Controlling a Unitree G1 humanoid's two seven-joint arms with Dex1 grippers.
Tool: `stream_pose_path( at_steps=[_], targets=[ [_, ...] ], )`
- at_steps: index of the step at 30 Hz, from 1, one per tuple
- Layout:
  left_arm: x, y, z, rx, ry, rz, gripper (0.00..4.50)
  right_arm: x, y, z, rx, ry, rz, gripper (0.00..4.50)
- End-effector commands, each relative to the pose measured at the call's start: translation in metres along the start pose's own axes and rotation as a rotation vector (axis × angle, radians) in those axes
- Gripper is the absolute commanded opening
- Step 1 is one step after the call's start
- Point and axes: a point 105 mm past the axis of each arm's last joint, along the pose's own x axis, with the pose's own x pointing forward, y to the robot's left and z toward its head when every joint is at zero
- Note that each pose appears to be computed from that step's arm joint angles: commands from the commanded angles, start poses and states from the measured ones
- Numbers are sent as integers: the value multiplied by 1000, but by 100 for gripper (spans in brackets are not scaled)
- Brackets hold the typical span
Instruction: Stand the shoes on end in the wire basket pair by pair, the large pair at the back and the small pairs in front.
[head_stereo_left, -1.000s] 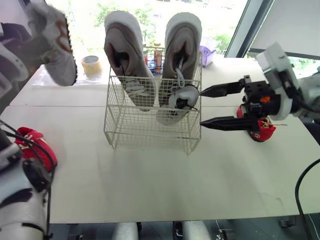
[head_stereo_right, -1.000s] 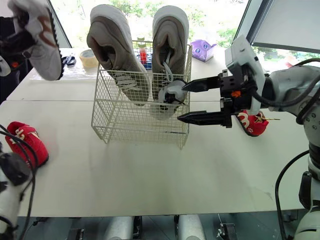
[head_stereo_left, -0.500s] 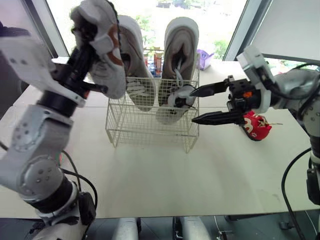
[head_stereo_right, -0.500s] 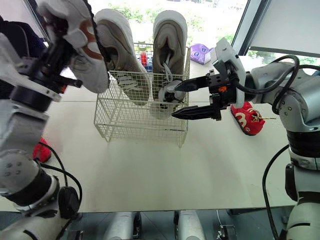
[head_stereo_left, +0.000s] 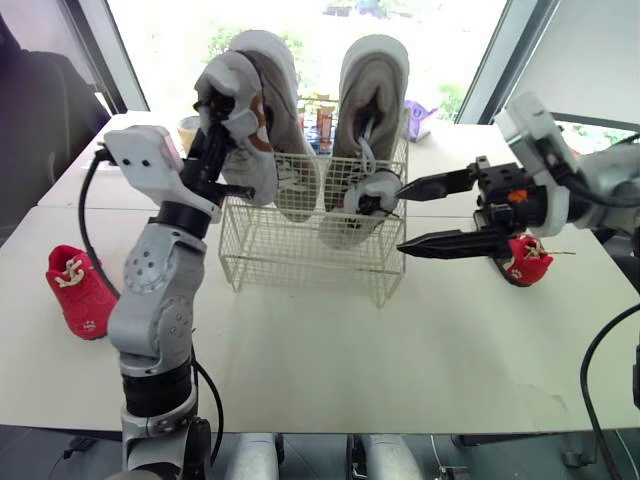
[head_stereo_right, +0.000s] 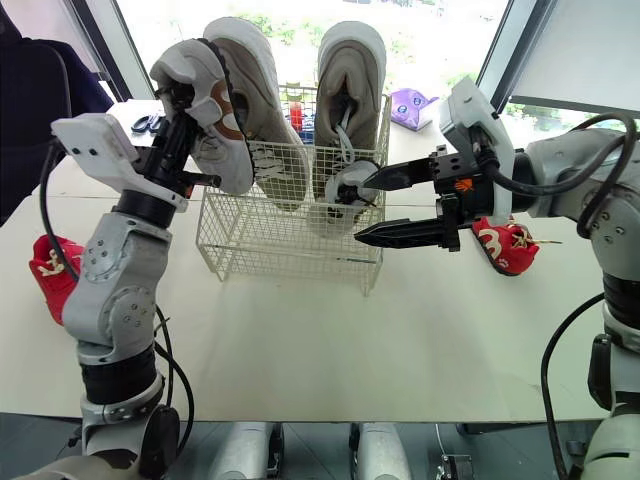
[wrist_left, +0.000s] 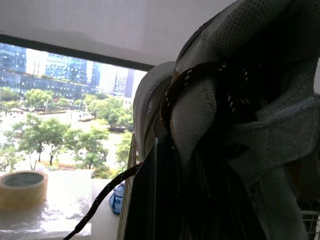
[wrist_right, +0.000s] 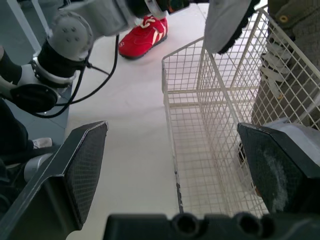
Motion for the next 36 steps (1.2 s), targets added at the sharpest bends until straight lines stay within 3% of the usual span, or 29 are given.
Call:
stream_pose_path(
  at_steps=[1, 6, 15, 20, 26, 36],
  targets=[
    [9, -19, -4, 29, -37, -63, 6, -9, 8, 11, -27, -15, -45, 450],
    [12, -33, -11, 40, -52, -96, 6, -11, 13, 11, -10, -15, -70, 450],
    [-17, -29, -74, 29, 155, -102, 6, -10, 14, 11, 3, -33, -101, 450],
    [-29, -29, -71, -7, 187, -133, 6, -7, 13, 10, 10, -47, -104, 450],
    [-40, -22, -55, -66, 242, -150, 263, -5, 11, 5, 18, -53, -108, 450],
    [-78, -1, -26, -257, 434, -206, 263, -2, 3, -2, 33, -80, -101, 450]
  ],
)
